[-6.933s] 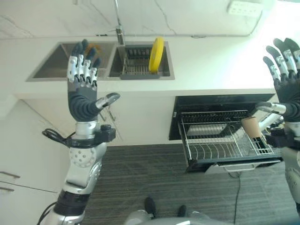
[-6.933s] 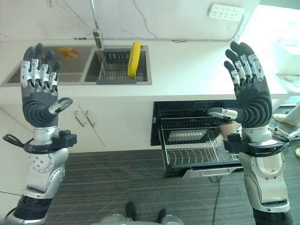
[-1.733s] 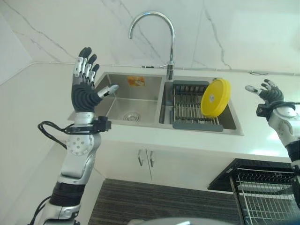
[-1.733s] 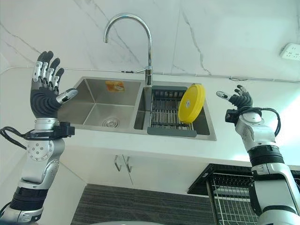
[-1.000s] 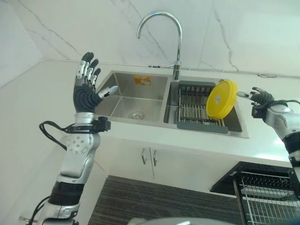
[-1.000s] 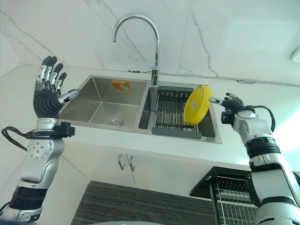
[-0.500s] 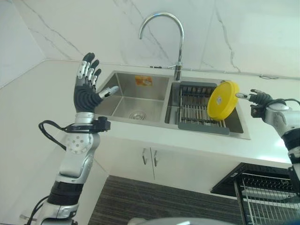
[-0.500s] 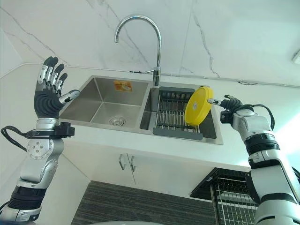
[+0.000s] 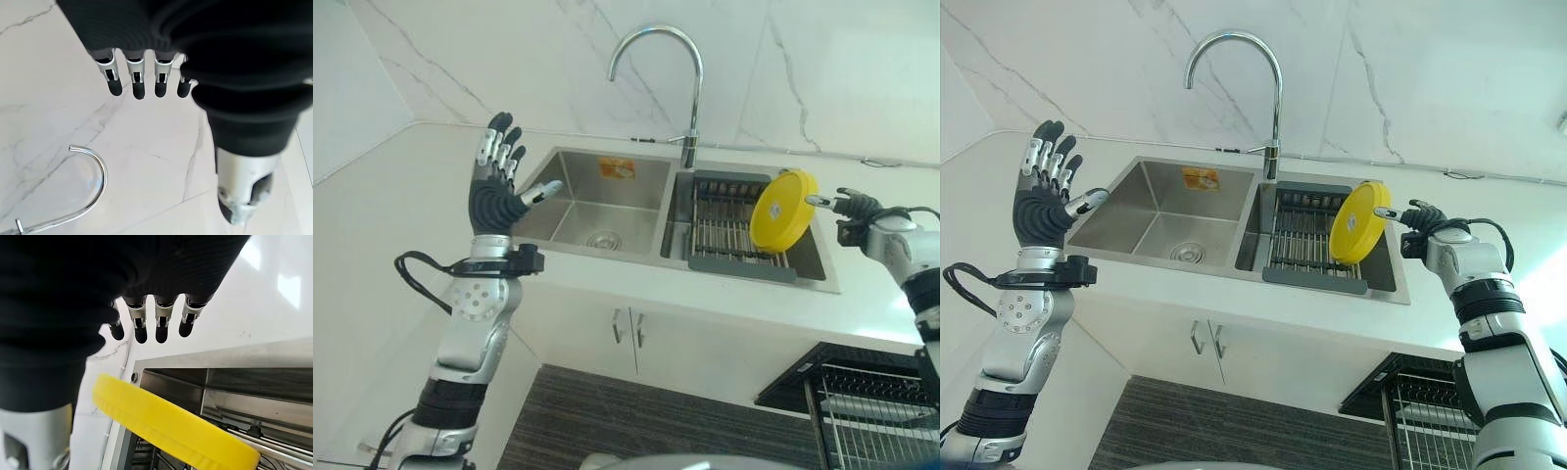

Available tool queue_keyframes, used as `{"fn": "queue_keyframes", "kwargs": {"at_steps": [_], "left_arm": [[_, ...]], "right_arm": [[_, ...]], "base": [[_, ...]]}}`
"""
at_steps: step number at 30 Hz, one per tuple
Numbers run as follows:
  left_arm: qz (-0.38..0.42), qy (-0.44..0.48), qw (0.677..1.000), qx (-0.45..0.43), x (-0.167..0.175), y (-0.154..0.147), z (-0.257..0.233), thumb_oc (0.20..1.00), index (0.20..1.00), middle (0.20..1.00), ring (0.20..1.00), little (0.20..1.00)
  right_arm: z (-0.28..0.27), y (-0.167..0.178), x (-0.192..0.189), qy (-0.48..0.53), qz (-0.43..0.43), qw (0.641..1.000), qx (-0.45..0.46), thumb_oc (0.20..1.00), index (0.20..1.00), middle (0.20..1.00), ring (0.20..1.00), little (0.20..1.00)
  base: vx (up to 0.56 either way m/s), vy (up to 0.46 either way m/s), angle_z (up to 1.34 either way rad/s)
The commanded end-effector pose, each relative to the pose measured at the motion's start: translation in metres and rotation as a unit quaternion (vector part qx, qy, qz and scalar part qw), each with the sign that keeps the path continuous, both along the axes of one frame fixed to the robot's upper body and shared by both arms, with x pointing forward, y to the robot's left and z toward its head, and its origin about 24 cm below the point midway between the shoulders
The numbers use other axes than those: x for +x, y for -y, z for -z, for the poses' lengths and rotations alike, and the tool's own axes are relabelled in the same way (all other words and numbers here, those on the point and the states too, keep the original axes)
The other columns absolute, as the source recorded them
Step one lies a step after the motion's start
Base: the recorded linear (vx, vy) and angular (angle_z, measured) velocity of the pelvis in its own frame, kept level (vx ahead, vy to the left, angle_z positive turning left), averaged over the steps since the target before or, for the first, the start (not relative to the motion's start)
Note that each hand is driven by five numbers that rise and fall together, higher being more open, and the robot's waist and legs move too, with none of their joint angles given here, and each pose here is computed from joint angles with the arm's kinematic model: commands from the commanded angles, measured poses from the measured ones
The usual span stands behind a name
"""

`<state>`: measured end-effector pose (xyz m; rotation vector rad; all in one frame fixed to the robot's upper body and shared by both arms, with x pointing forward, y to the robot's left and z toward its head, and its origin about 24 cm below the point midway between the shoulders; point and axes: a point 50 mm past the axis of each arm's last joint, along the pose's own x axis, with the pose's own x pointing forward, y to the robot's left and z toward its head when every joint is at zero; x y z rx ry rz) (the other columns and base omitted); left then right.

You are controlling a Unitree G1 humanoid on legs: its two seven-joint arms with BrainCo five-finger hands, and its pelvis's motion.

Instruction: Place the dishes in the dishwasher.

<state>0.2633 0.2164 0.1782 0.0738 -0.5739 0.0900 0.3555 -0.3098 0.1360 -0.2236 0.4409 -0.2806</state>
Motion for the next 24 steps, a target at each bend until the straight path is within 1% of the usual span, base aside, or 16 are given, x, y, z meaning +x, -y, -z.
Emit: {"fn": "queue_keyframes", "kwargs": {"at_steps": [1,11,16,24], "left_arm": [[0.043,0.052,0.997,0.023,0.005,0.014,-0.03,1.0,1.0,1.0,1.0,1.0],[0.043,0.049,0.998,0.025,0.005,0.013,-0.03,1.0,1.0,1.0,1.0,1.0],[0.043,0.043,0.998,0.023,0.006,0.012,-0.028,1.0,1.0,1.0,1.0,1.0],[0.042,0.04,0.998,0.022,0.008,0.013,-0.028,1.0,1.0,1.0,1.0,1.0]], "right_arm": [[-0.048,-0.016,0.022,0.059,-0.02,0.998,-0.005,1.0,1.0,1.0,1.0,1.0],[-0.04,-0.016,0.022,0.047,-0.017,0.999,0.014,1.0,1.0,1.0,1.0,1.0],[-0.034,-0.021,0.022,0.048,-0.018,0.997,0.058,1.0,1.0,1.0,1.0,1.0],[-0.033,-0.019,0.023,0.052,-0.009,0.995,0.082,1.0,1.0,1.0,1.0,1.0]], "base": [[0.0,0.0,0.0],[0.0,0.0,0.0],[0.0,0.0,0.0],[0.0,0.003,0.05]]}}
